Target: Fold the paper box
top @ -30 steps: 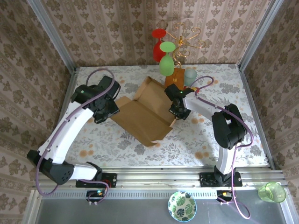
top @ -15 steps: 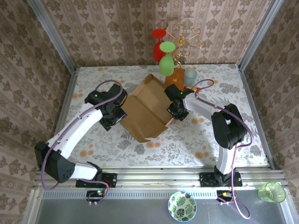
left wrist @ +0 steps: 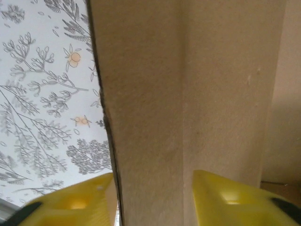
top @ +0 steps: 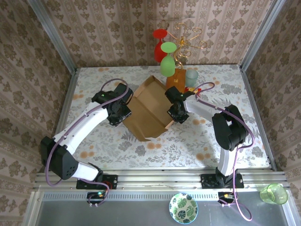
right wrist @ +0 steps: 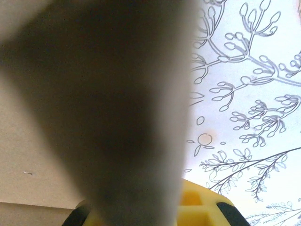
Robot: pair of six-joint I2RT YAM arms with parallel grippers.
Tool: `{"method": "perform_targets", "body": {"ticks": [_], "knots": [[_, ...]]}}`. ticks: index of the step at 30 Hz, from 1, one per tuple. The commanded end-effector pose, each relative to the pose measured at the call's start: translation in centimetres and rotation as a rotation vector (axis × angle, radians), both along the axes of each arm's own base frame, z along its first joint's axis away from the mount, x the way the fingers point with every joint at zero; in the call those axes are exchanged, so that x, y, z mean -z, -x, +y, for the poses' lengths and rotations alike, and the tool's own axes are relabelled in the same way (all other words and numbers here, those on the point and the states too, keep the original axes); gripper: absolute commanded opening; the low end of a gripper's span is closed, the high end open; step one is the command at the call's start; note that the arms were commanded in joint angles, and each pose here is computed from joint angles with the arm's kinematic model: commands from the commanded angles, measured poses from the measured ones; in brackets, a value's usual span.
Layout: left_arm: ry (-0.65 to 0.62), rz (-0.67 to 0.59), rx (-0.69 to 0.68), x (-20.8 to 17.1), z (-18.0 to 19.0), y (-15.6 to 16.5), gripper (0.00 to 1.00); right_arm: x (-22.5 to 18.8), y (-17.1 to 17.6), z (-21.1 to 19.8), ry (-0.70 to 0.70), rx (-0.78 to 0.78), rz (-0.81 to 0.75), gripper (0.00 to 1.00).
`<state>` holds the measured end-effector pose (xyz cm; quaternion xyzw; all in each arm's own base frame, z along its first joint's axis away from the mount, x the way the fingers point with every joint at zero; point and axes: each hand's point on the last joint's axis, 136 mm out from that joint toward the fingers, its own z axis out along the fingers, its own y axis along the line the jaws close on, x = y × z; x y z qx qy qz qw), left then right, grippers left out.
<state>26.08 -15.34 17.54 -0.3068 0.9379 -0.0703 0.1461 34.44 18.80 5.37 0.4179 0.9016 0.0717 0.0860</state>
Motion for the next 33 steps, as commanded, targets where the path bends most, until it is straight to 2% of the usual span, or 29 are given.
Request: {"method": "perform_targets", "body": {"ticks": [1,4,6,7,9,10,14,17,20,24,28,33], "knots": [[-0.064,-0.019,0.019,0.2,0.3,-0.7,0.26,0.2,0.9,0.4,-0.025,0.031,0.019,0.0],[-0.164,0.017,0.035,0.2,1.6,-0.3,0.03,0.1,1.2,0.4,-0.028,0.04,0.02,0.0],[-0.219,0.022,0.065,0.1,2.3,-0.3,0.0,0.0,1.4,0.5,-0.039,0.044,0.024,0.0],[-0.244,0.022,0.079,-0.1,2.6,-0.3,0.0,-0.1,1.5,0.7,-0.05,0.045,0.027,0.09],[-0.312,0.026,0.117,-0.7,3.4,-0.5,0.0,-0.6,1.6,1.2,-0.084,0.046,0.026,0.35],[-0.346,0.029,0.143,-1.1,3.7,-0.7,0.0,-1.0,1.6,1.5,-0.097,0.043,0.022,0.43],[-0.483,0.039,0.309,-2.7,4.4,-2.2,0.0,-4.5,1.6,2.2,-0.135,-0.009,-0.042,0.64],[-0.586,0.05,0.43,-4.1,4.8,-3.4,0.0,-8.0,1.3,2.4,-0.153,-0.088,-0.138,0.67],[-0.65,0.02,0.596,-5.1,4.1,-5.2,0.0,-11.7,0.6,2.3,-0.154,-0.184,-0.287,0.67],[-0.714,-0.041,0.805,-6.2,2.8,-7.1,0.0,-15.7,-1.9,3.2,-0.141,-0.42,-0.57,0.66],[-0.736,-0.129,0.987,-7.6,0.9,-8.4,0.0,-18.9,-3.9,3.3,-0.102,-0.626,-0.786,0.63],[-0.803,-0.23,1.235,-8.5,-2.3,-9.8,0.0,-21.1,-5.1,3.8,0.058,-0.963,-1.117,0.63]]}}
